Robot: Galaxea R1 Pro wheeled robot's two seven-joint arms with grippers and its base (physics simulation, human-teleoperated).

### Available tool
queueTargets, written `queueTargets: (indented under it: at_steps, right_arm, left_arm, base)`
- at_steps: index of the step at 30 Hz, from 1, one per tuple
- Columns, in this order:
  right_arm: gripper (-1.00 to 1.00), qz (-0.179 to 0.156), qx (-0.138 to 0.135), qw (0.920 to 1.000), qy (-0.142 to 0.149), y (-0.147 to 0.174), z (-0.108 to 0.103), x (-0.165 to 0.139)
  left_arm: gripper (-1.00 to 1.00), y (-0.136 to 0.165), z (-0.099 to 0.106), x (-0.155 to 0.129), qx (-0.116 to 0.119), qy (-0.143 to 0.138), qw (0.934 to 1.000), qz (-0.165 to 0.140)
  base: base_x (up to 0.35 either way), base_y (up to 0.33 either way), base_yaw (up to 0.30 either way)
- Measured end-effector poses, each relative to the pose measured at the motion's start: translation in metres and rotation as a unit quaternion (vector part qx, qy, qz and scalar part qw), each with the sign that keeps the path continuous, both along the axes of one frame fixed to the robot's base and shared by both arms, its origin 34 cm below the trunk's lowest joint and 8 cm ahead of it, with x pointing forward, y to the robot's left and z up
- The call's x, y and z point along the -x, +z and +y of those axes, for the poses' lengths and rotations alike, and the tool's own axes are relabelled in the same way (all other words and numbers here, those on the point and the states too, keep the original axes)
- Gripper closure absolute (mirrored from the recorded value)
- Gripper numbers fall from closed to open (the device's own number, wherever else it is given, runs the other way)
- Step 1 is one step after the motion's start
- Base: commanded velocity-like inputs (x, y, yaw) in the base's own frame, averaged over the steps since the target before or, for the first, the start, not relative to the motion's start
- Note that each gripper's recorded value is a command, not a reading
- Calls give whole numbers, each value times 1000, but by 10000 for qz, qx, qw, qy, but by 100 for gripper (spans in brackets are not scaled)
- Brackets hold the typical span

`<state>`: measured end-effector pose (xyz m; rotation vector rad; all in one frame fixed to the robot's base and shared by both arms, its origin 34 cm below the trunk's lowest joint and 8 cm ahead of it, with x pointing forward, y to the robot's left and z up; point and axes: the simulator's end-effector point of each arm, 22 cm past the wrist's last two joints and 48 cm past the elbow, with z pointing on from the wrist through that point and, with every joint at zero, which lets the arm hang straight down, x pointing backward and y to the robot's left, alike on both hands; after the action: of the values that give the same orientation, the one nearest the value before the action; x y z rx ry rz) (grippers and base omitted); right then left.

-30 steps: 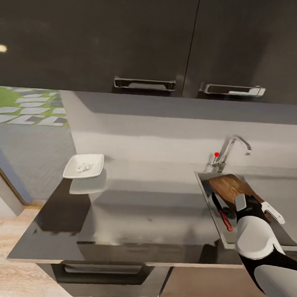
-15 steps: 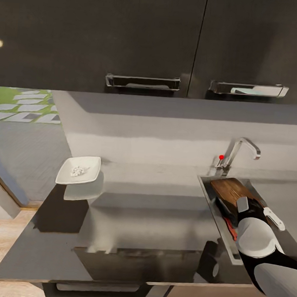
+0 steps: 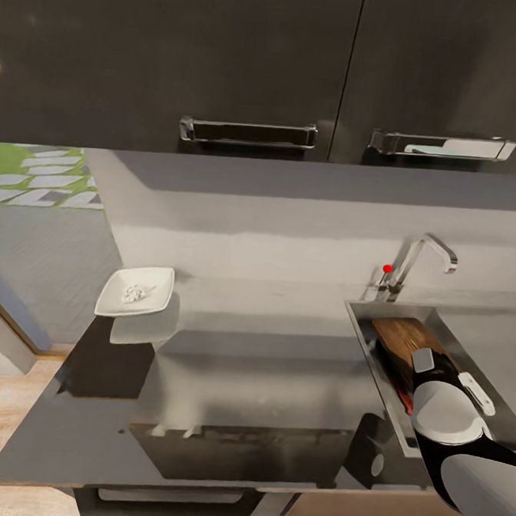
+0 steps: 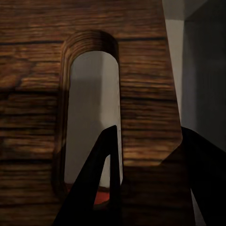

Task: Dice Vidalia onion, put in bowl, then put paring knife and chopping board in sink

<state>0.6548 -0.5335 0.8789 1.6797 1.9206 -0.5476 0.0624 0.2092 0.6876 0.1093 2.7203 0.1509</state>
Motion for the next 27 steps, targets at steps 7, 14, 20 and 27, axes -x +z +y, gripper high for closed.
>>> queueTargets:
  at_steps: [7,14,20,27]
  right_arm:
    - [100,58,-1,10000,-11,-6,-1,2]
    - [100,113,-7,9999,-12,-12,0,4]
    - [100,162,-6,9999,-11,-18,0,5]
    - [100,218,-6,9998,-11,-24,0,6]
  left_arm:
    - [-100,1,0,4,-2,1,10000,57]
    - [-100,1,0,7,-3,2,9999,113]
    - [-100,2,0,11,-4,-2,9999,168]
    - [-100,2,1,14,-6,-2,9997,230]
  base:
    - [0,0,0]
    - [0,0,0]
    - [0,0,0]
    - [0,0,0]
